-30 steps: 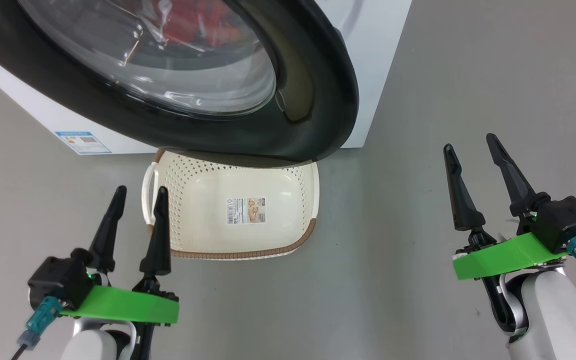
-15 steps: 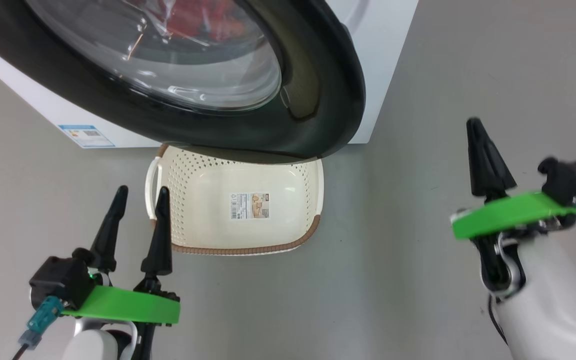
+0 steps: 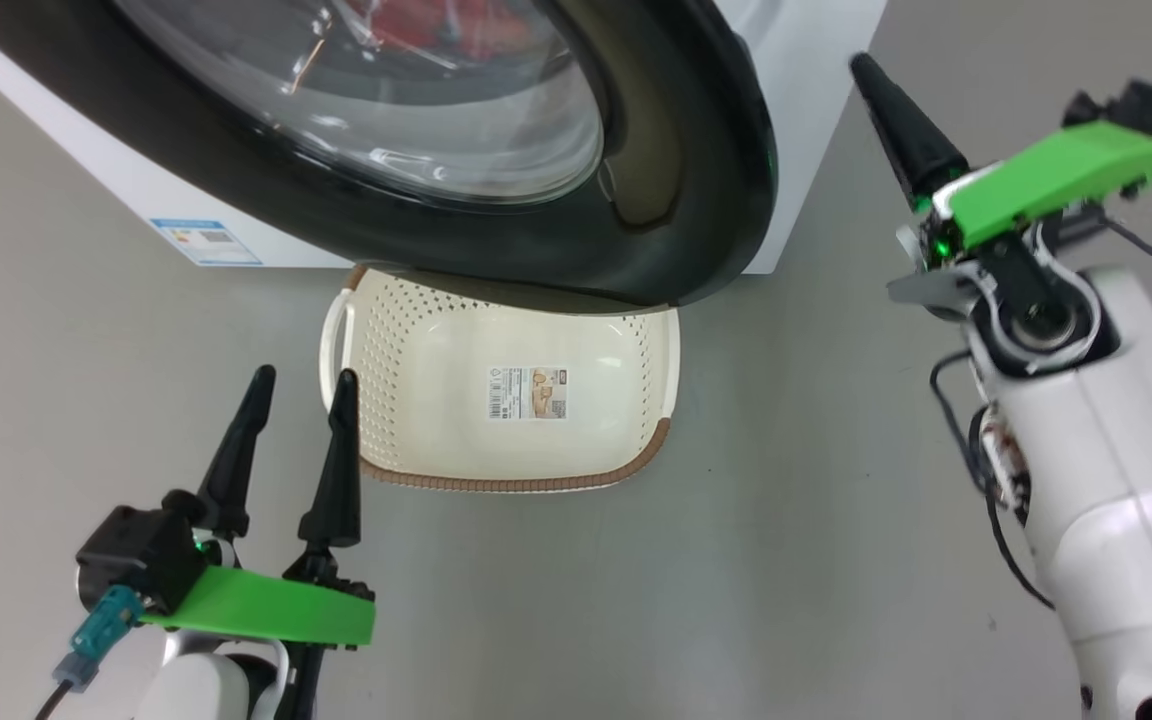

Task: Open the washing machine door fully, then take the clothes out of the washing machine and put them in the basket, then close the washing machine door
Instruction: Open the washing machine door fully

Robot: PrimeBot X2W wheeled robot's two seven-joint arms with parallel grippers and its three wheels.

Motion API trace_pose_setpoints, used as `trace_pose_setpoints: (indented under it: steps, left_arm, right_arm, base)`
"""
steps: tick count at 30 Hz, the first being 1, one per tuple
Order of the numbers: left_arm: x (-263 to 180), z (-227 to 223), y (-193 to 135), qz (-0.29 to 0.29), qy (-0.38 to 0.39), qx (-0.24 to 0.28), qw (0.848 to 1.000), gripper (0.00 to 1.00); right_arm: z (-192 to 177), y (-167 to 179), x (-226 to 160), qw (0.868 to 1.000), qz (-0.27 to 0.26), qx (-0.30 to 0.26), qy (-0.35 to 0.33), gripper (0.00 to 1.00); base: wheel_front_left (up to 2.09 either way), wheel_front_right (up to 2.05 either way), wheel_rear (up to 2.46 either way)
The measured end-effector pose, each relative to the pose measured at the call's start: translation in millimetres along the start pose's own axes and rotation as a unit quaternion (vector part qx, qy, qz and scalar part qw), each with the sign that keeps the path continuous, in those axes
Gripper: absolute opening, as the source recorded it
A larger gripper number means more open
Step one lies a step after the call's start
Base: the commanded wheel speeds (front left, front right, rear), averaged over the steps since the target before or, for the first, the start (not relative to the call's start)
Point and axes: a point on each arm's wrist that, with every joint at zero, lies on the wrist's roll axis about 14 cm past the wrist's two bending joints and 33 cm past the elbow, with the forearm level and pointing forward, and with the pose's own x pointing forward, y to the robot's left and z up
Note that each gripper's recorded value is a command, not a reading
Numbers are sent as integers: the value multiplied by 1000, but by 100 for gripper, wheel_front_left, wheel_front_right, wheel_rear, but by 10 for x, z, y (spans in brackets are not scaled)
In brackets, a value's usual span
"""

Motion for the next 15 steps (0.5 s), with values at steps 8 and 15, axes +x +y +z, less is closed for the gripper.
trace_pose_setpoints:
  steps: [8,15]
  left_arm:
    - [-32,-16,30,4,4,0,1000,100]
    - [-24,23,61,8,0,0,1000,100]
  right_arm:
    - [-377,316,153,981,43,79,172,0]
    - [-620,461,174,959,54,62,273,0]
  base:
    - [0,0,0]
    - [0,0,0]
